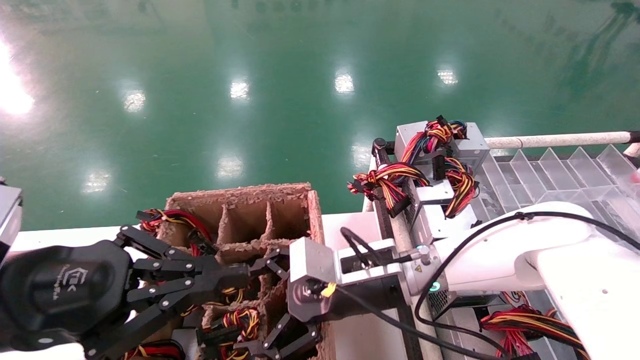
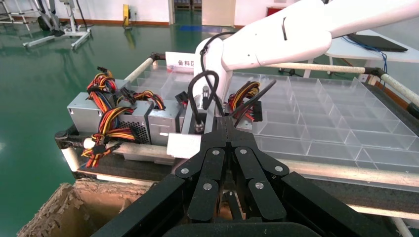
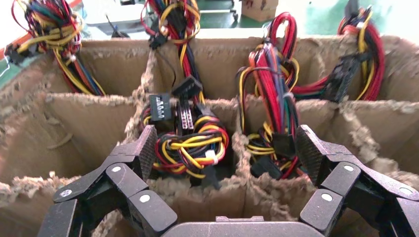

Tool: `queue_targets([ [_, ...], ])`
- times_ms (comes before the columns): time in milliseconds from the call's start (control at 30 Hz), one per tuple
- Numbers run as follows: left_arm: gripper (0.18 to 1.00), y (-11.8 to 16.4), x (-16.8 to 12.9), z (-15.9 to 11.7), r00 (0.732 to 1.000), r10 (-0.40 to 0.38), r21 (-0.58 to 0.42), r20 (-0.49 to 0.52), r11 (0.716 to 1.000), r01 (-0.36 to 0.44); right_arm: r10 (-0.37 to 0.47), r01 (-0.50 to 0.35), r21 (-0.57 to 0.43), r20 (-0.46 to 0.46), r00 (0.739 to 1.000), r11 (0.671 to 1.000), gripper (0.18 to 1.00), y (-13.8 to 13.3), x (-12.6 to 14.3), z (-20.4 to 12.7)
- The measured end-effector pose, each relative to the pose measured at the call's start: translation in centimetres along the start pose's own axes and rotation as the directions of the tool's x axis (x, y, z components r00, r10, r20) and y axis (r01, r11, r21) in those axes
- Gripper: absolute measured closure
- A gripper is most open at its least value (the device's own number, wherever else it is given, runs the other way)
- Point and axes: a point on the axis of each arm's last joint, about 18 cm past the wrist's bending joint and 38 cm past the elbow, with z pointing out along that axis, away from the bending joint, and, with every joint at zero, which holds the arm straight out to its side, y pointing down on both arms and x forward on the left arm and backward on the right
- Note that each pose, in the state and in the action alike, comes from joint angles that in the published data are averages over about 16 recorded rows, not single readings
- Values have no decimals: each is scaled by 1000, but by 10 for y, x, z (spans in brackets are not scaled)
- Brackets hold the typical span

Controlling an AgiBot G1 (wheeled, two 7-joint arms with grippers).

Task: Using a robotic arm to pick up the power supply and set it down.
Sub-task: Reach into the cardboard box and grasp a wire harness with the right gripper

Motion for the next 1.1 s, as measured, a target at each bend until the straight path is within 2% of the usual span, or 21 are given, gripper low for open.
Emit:
queue_targets([
  [300,993,0,0,0,1000,0,0,0,1000,0,-4,4,-27,8,1000,1000,210,4,1,5],
  [500,993,0,0,0,1000,0,0,0,1000,0,-3,3,-30,5,1000,1000,265,5,2,5],
  [700,993,0,0,0,1000,0,0,0,1000,0,-1,1,-24,1,1000,1000,358,4,2,4],
  [1100,993,0,0,0,1000,0,0,0,1000,0,-1,1,-5,0,1000,1000,625,1,2,1],
])
